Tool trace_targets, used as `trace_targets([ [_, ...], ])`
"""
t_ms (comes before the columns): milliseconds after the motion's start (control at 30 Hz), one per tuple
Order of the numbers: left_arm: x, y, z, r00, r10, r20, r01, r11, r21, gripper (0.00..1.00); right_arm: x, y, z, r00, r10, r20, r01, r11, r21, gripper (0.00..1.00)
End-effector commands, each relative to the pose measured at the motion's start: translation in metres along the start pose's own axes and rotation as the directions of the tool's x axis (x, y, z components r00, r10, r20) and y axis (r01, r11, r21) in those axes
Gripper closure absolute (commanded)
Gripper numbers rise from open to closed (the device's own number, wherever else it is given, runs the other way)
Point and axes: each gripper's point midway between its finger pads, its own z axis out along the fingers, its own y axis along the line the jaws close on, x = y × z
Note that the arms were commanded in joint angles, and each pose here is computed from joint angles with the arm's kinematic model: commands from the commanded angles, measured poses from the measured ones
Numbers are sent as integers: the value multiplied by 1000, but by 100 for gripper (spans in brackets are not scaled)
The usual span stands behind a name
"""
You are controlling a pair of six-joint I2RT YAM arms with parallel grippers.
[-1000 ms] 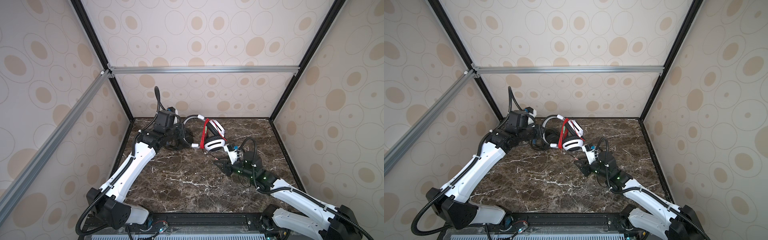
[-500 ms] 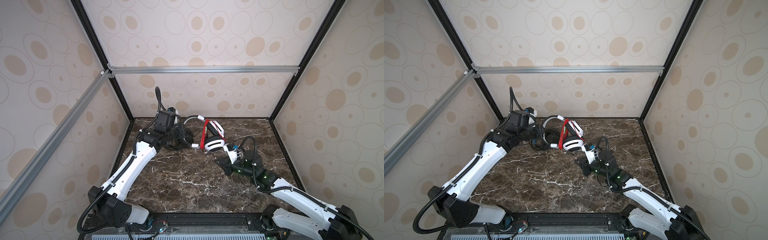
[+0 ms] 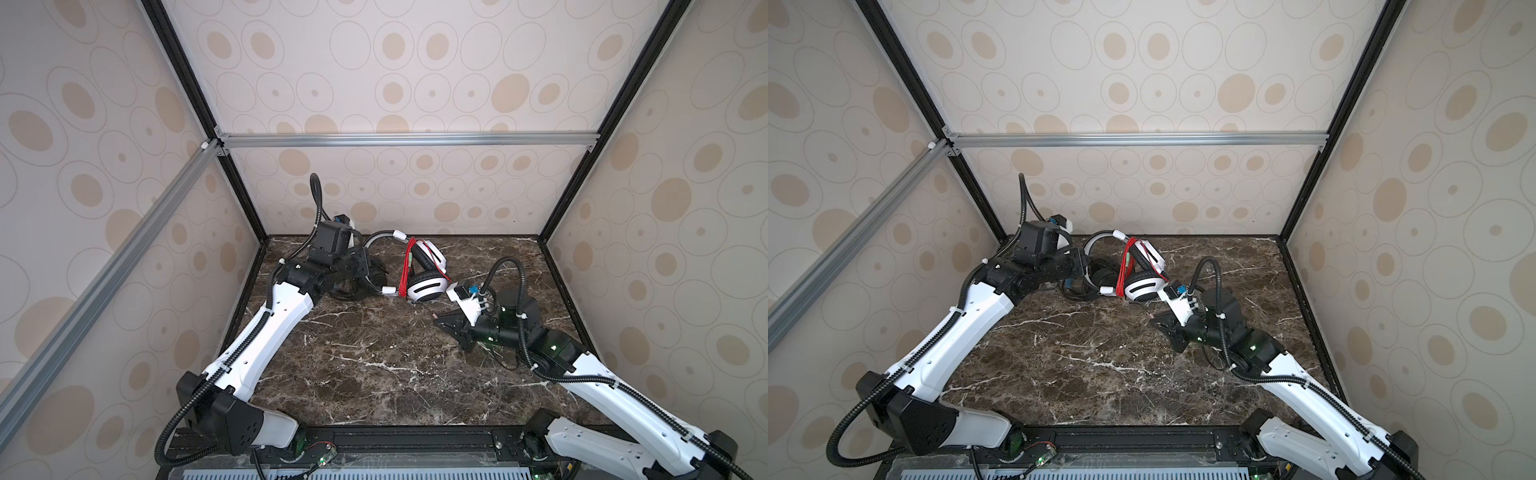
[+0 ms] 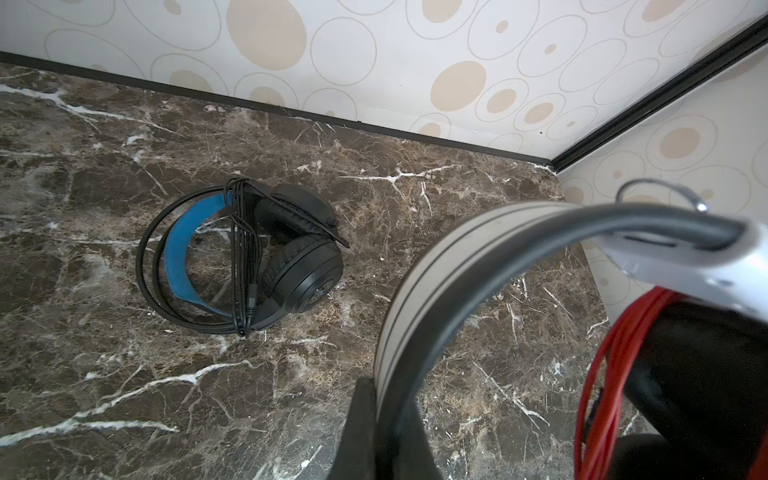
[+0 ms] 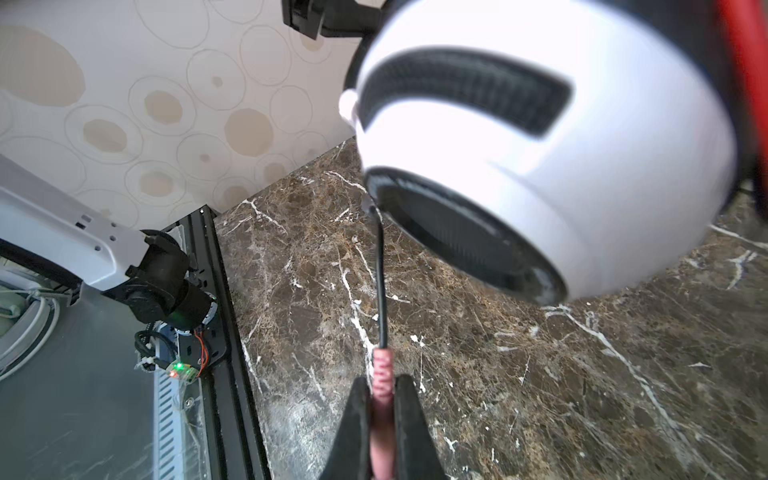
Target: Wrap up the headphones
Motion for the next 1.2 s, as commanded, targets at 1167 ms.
trace_targets([
  [1167,21,2,0,977,214,-18,-215,976,-45,100,-110,-75,44,972,56,-227,58,884,464,100],
])
